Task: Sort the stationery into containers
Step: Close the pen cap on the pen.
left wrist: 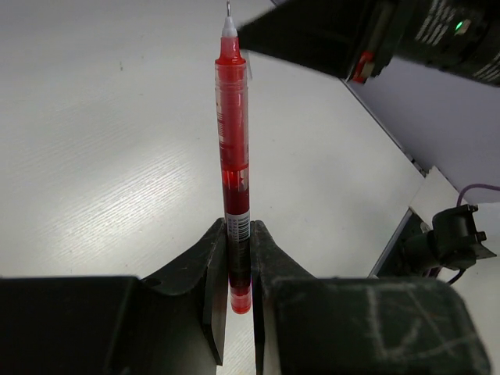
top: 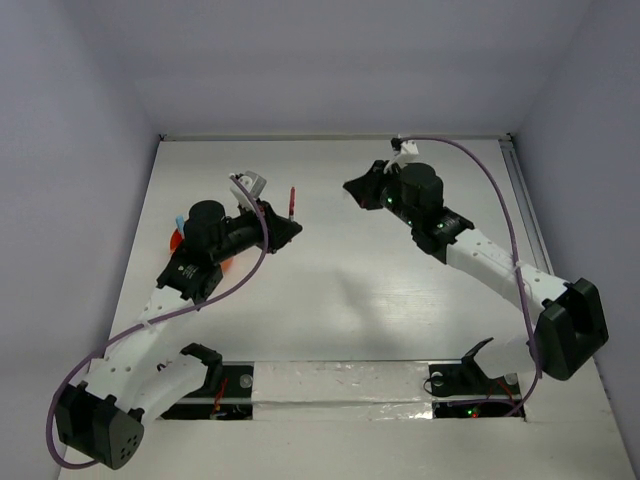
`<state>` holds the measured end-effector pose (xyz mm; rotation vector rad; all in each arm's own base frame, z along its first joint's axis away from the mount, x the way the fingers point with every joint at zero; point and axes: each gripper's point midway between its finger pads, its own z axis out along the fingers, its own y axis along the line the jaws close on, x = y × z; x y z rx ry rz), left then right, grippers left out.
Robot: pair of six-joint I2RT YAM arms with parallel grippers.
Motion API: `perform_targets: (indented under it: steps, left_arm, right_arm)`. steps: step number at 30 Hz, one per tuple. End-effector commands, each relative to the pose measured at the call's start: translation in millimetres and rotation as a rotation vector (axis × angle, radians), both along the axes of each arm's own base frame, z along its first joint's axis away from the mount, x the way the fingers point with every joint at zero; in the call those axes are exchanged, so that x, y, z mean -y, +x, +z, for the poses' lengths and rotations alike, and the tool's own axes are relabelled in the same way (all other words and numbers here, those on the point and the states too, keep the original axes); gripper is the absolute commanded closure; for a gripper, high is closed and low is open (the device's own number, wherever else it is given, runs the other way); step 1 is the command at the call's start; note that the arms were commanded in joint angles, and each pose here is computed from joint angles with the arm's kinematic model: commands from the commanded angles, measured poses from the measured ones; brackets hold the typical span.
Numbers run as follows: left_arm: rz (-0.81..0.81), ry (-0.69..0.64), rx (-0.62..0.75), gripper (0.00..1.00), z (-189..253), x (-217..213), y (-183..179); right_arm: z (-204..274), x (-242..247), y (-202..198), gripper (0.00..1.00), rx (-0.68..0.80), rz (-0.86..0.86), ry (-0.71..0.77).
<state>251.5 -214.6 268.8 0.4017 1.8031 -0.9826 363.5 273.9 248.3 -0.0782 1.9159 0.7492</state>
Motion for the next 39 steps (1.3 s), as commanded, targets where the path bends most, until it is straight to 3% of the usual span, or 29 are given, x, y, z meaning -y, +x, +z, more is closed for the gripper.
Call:
perform_targets:
  steps: [1,9,21,39]
  left_arm:
    - [-0.061,-0.056,0.071,1.00,22,10,-4]
    - [-0.096,-0.067,0.062,1.00,19,15,-7]
    - [-0.143,-0.070,0.031,1.00,14,21,-9]
    - [-0.140,-0.077,0.046,1.00,18,20,-10]
  right_arm:
    - [106,-29,1,1.00,0.244,0.086,0.310]
    - [170,-57,-16,1.00,0.360,0.234,0.558]
    - [195,-79,-44,1.00,0.448,0.327,0.600]
    - [179,-95,-48,1.00,0.426,0.338,0.559]
